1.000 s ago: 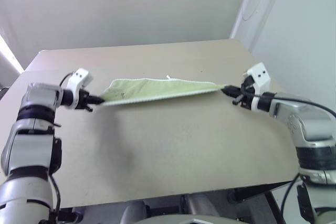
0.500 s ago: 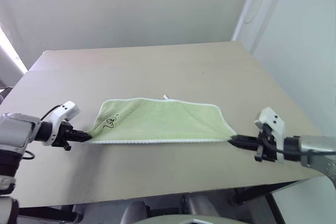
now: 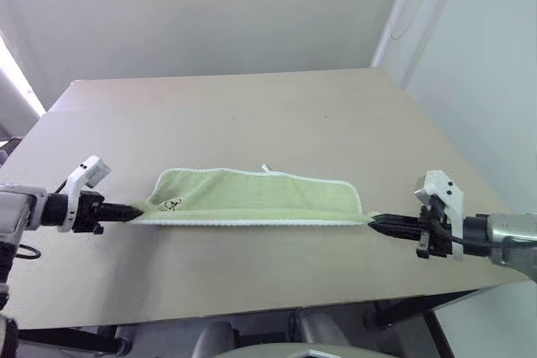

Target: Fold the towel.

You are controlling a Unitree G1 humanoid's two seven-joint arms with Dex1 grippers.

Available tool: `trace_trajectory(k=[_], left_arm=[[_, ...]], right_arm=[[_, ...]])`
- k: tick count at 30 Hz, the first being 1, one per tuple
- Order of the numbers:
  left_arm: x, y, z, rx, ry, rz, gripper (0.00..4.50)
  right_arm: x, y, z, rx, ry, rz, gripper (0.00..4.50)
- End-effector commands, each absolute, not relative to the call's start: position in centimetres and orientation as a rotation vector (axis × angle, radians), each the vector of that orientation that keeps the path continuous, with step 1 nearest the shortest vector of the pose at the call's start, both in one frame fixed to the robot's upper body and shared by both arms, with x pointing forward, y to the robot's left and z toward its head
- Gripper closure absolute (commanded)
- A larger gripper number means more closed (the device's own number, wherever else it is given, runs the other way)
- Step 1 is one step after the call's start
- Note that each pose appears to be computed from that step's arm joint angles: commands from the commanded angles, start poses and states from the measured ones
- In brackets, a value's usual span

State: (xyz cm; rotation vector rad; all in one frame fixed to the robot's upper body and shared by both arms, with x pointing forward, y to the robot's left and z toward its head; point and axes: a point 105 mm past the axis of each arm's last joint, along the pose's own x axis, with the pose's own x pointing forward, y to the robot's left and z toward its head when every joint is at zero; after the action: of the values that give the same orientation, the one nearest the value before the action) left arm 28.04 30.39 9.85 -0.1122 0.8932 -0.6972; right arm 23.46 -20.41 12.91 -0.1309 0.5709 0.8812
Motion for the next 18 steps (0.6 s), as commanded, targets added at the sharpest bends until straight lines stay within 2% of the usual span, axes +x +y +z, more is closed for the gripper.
trace_trajectory(k=[1, 10, 18], left_arm=[[29.4, 31.3, 10.2, -0.115, 0.886, -0.598, 4.5], [33.7, 29.5, 10.9, -0.22, 0.787, -0.571, 4.5], [36.5, 27.8, 10.2, -0.217, 0.798, -0.56, 4.5]], right_arm=[[25.7, -22.2, 13.0, -0.155, 0.551, 0.755, 4.48], [29.6, -22.2, 12.8, -0.094, 0.51, 0.685, 4.48], [32.9, -22.3, 11.1, -0.055, 0.523, 0.599, 4.48]])
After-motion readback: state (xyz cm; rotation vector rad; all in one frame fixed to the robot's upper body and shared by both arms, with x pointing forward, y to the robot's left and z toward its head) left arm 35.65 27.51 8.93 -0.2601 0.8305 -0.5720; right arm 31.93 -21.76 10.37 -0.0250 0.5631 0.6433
